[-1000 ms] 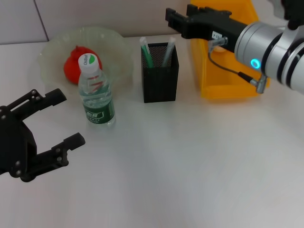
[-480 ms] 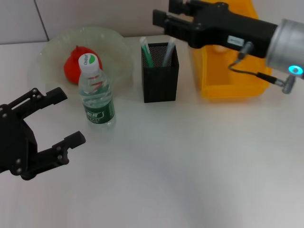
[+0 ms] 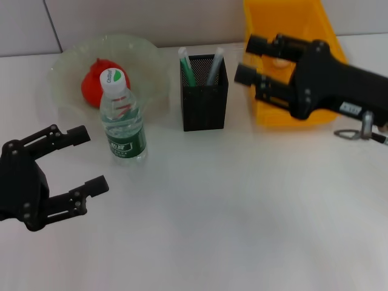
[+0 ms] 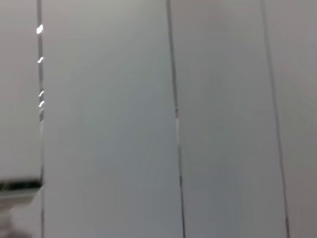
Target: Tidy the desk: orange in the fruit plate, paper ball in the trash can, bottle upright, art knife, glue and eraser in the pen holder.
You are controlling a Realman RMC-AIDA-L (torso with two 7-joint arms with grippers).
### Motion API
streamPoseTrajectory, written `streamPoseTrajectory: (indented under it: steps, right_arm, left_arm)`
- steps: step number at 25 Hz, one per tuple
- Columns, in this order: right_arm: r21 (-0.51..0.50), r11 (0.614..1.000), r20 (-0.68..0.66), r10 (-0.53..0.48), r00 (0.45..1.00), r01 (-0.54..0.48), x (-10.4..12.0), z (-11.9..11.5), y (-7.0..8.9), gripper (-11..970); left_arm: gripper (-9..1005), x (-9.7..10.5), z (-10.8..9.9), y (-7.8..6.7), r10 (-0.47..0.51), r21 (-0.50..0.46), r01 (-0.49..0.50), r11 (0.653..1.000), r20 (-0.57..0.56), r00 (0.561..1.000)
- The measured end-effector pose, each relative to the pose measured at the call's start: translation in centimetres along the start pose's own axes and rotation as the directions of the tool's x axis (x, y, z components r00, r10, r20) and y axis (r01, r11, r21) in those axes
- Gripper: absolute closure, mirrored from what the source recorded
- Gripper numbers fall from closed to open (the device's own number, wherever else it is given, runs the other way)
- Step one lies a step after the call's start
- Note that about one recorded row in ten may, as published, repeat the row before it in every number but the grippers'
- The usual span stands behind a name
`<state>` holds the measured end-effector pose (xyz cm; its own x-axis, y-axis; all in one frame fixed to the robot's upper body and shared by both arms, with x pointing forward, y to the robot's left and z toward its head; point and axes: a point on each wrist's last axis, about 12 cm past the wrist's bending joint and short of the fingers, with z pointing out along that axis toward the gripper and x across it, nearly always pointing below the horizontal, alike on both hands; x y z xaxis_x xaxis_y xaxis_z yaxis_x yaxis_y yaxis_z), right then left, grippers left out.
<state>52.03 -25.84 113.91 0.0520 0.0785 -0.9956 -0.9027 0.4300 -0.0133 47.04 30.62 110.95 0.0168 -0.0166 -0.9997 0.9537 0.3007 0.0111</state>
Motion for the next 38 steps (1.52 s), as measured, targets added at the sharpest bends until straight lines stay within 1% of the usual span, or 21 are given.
streamPoseTrajectory:
  steps: [2,4,12,13,18,22,25,28,34,38]
  right_arm:
    - [-0.022,0.999,-0.034,-0.037,0.999,0.036,0.5,0.0,0.3,329]
    - [-0.044,0.998,-0.067,-0.051,0.996,0.048,0.8,0.1,0.5,327]
    - [-0.128,0.987,-0.141,-0.111,0.984,0.093,0.1,0.9,0.7,319]
    - [-0.139,0.986,-0.159,-0.113,0.981,0.091,0.1,1.1,0.6,318]
    - [-0.21,0.975,-0.291,-0.126,0.948,0.065,-0.1,2.0,0.6,186]
    - [-0.273,0.961,-0.324,-0.14,0.936,0.049,-0.2,2.4,1.1,185]
    - [-0.313,0.948,-0.331,-0.165,0.929,0.057,-0.2,2.3,1.6,185]
    - [-0.324,0.944,-0.344,-0.177,0.922,0.06,-0.1,2.0,1.8,186]
    - [-0.313,0.948,-0.39,-0.186,0.902,0.06,0.2,1.2,1.7,186]
    - [-0.3,0.953,-0.403,-0.172,0.899,0.048,0.2,1.0,1.6,185]
  left_arm:
    - [203,0.0,0.1,0.2,-0.006,0.008,0.006,1.0,-0.023,1.0]
    - [203,-0.1,0.1,0.4,-0.013,0.011,0.014,1.0,-0.037,0.999]
    - [203,-0.2,0.2,0.7,-0.01,0.014,0.011,1.0,-0.054,0.999]
    - [203,-0.2,0.1,0.8,-0.008,0.015,0.009,1.0,-0.058,0.998]
    - [203,-0.2,0.1,1.0,0.015,0.036,-0.011,0.999,-0.126,0.992]
    - [202,-0.2,0.6,1.0,0.045,0.078,-0.031,0.996,-0.184,0.982]
    - [200,-0.3,0.9,1.1,0.051,0.096,-0.032,0.995,-0.199,0.979]
    - [199,-0.6,1.4,1.4,0.052,0.116,-0.029,0.993,-0.206,0.977]
    - [200,-1.1,1.8,1.6,0.077,0.136,-0.05,0.99,-0.208,0.975]
    - [201,-1.2,2.5,1.8,0.092,0.165,-0.055,0.985,-0.226,0.97]
